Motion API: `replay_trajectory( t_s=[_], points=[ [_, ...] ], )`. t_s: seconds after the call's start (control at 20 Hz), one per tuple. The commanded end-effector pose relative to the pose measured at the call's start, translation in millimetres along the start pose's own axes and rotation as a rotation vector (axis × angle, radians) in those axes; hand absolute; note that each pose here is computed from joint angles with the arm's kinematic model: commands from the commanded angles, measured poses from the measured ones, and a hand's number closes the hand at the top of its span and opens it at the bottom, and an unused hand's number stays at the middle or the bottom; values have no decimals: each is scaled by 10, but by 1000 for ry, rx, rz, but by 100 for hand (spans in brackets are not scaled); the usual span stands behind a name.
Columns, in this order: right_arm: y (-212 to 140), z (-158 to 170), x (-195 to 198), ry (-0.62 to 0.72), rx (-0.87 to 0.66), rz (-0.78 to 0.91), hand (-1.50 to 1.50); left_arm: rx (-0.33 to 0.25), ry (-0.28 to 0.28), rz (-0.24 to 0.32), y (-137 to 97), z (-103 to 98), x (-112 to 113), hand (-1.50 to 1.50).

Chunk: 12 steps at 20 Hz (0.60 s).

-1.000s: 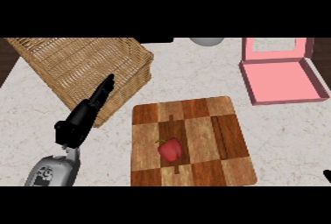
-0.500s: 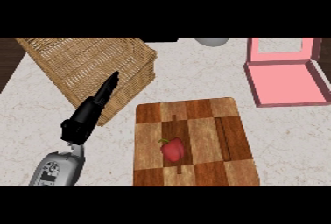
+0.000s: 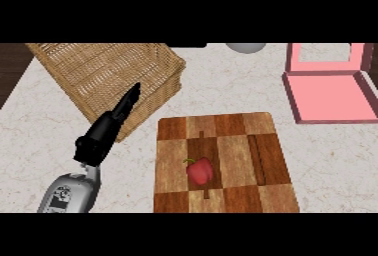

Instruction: Pick the lemon from the cutting board and place it in the cardboard box

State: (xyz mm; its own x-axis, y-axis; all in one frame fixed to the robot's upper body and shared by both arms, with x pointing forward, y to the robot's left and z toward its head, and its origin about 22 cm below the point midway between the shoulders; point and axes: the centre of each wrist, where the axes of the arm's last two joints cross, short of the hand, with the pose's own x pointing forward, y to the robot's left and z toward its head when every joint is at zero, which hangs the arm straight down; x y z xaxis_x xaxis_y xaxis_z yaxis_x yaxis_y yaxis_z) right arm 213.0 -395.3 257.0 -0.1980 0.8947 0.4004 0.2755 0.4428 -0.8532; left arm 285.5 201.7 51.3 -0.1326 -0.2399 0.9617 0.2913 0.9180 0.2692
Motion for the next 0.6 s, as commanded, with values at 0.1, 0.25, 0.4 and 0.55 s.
replay_trajectory(
  t_s=[0.1,0.25,0.4,0.55],
  points=[
    [-101,-444,-114,22,-36,-67,150,-21,24,8,71,-96,-11,0],
    [185,-723,-165,59,-30,-26,150,-24,39,4,42,-5,-79,0],
    [352,-723,-277,81,-28,24,150,-24,43,-11,13,197,-162,0],
    [642,-927,-285,69,-47,66,150,-37,30,12,7,42,-92,0]
  ],
)
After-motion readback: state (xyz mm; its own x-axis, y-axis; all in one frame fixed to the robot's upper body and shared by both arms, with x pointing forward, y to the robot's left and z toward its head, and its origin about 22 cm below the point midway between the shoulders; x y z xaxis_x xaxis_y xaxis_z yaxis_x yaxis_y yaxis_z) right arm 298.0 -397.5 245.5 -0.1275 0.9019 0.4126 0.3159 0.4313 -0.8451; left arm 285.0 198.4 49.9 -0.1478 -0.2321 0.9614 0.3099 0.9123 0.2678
